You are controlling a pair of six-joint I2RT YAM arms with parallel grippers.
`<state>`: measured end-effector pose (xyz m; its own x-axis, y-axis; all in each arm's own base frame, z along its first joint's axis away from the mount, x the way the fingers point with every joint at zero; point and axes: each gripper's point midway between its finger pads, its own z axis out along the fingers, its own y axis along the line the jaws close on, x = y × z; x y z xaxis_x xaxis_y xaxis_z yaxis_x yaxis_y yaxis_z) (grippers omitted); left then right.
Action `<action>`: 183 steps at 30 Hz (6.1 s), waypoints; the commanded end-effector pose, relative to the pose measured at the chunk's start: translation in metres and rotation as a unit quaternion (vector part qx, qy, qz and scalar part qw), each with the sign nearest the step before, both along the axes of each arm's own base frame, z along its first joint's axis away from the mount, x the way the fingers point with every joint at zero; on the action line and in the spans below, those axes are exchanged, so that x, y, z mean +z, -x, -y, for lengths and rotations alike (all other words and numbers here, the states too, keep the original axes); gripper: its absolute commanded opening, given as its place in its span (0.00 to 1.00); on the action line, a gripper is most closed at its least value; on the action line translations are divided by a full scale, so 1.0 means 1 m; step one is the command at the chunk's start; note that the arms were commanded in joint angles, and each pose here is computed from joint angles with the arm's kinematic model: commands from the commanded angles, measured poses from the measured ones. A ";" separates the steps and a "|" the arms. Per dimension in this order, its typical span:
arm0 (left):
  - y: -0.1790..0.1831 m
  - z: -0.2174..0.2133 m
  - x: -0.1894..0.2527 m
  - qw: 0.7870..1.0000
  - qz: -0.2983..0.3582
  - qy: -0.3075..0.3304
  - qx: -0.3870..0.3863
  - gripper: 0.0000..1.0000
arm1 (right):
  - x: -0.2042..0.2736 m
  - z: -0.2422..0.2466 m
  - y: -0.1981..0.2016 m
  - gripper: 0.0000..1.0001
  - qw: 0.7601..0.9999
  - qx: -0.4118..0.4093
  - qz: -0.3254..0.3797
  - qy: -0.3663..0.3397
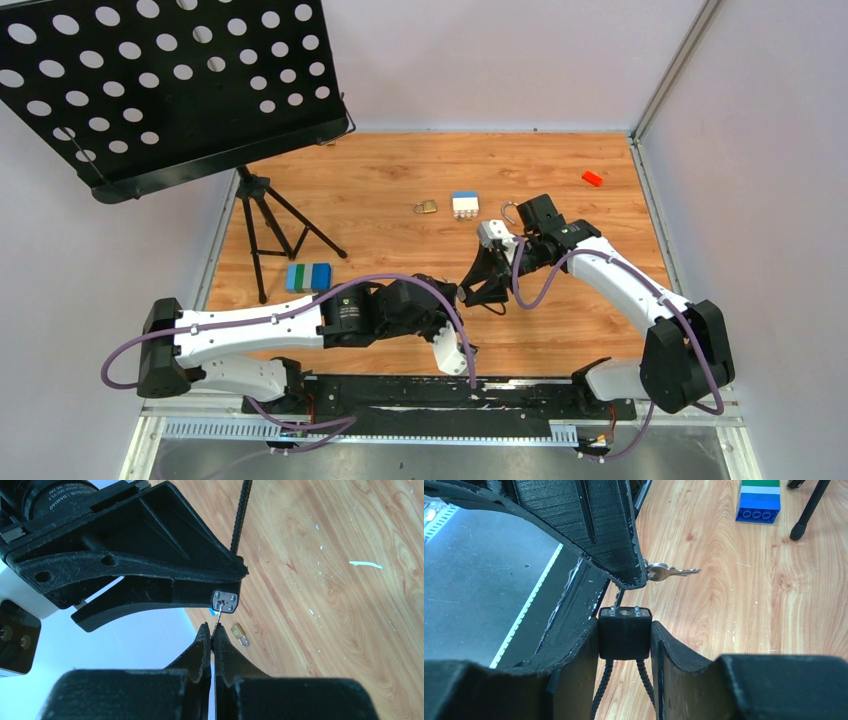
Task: Unlock with the key
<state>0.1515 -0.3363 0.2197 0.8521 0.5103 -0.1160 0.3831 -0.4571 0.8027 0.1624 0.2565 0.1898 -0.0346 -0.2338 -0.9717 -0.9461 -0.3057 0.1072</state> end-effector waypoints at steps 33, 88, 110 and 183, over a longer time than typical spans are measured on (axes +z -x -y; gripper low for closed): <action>-0.008 0.010 0.005 1.000 0.008 0.014 0.012 0.00 | 0.027 -0.004 0.003 0.00 0.999 0.021 0.019 -0.042; -0.010 0.003 0.003 1.000 0.020 0.011 0.014 0.00 | 0.020 -0.005 0.001 0.00 0.999 0.019 0.013 -0.031; -0.010 0.009 0.000 1.000 0.018 0.005 0.011 0.00 | 0.022 -0.005 0.000 0.00 0.999 0.020 0.010 -0.034; 0.019 0.016 -0.055 0.994 -0.068 -0.074 -0.048 0.03 | 0.038 -0.011 -0.024 0.00 0.999 -0.039 0.013 -0.014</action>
<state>0.1650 -0.3463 0.1990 0.8308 0.5462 -0.1065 0.4293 -0.5073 0.7472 0.1755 0.2565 0.1847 -0.2138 -0.3274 -0.9204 -0.9417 -0.1814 0.2833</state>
